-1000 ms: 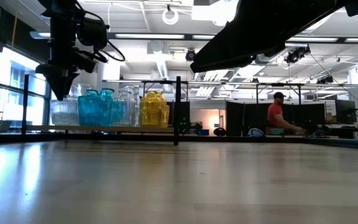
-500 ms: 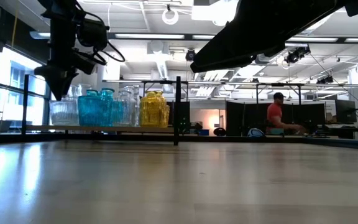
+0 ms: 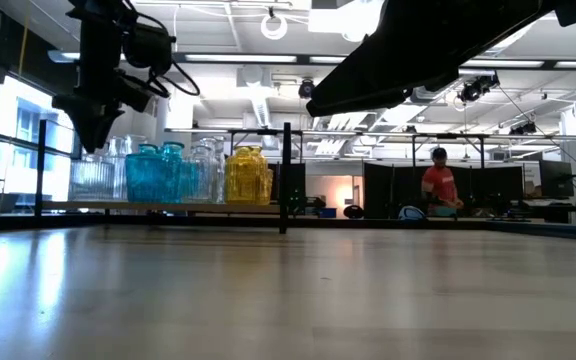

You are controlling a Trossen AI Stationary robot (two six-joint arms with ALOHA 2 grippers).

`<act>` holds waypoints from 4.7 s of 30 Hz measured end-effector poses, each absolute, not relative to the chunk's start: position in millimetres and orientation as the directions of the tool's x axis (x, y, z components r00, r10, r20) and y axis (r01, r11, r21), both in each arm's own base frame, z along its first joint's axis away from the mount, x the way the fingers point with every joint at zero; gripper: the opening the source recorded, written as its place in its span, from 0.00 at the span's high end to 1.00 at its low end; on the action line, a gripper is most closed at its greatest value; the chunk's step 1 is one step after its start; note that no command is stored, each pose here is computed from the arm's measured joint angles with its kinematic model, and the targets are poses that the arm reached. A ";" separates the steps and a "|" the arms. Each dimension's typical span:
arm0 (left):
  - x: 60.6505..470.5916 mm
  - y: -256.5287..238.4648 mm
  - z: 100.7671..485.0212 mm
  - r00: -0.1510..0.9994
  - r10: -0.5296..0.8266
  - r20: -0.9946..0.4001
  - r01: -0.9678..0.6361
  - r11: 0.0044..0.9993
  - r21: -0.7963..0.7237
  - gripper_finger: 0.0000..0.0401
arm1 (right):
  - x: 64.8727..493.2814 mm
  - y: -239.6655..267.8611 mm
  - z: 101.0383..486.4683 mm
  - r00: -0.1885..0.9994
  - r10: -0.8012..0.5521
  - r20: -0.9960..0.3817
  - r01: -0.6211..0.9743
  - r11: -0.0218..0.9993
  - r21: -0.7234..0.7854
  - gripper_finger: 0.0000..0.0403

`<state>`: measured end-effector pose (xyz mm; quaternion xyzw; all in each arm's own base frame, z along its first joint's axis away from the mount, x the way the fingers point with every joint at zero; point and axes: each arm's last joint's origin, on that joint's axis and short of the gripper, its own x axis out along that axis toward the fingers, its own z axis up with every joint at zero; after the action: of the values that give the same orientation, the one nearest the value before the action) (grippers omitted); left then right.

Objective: Sort vases onto shelf
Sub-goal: Put the transparent vase on the shelf aligned with the other transparent vase, then return to Home Position

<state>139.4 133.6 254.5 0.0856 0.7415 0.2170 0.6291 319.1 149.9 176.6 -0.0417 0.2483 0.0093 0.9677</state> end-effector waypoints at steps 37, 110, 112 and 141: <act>131.3 113.7 226.8 -0.317 0.390 -0.865 -0.430 0.753 0.497 0.99 | 319.1 149.9 176.6 0.877 -0.003 -0.481 -0.039 0.996 -0.076 0.66; 124.8 82.7 207.7 0.131 0.772 -0.622 -0.947 0.283 0.151 1.00 | 302.0 156.6 197.6 0.889 -0.091 -0.449 -0.028 0.967 -0.252 1.00; 124.8 82.6 207.6 0.131 0.772 -0.622 -0.947 0.283 0.151 1.00 | 302.0 156.6 197.5 0.888 -0.091 -0.451 -0.029 0.967 -0.252 1.00; 136.9 1.5 245.8 0.668 0.661 -0.343 -0.701 0.713 0.009 1.00 | 283.8 137.0 174.9 0.910 -0.053 -0.412 -0.055 0.968 -0.245 1.00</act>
<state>136.9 1.5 245.8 -0.0618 0.1629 0.3738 0.9110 283.8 137.0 174.9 -0.1265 0.2127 0.0006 0.9689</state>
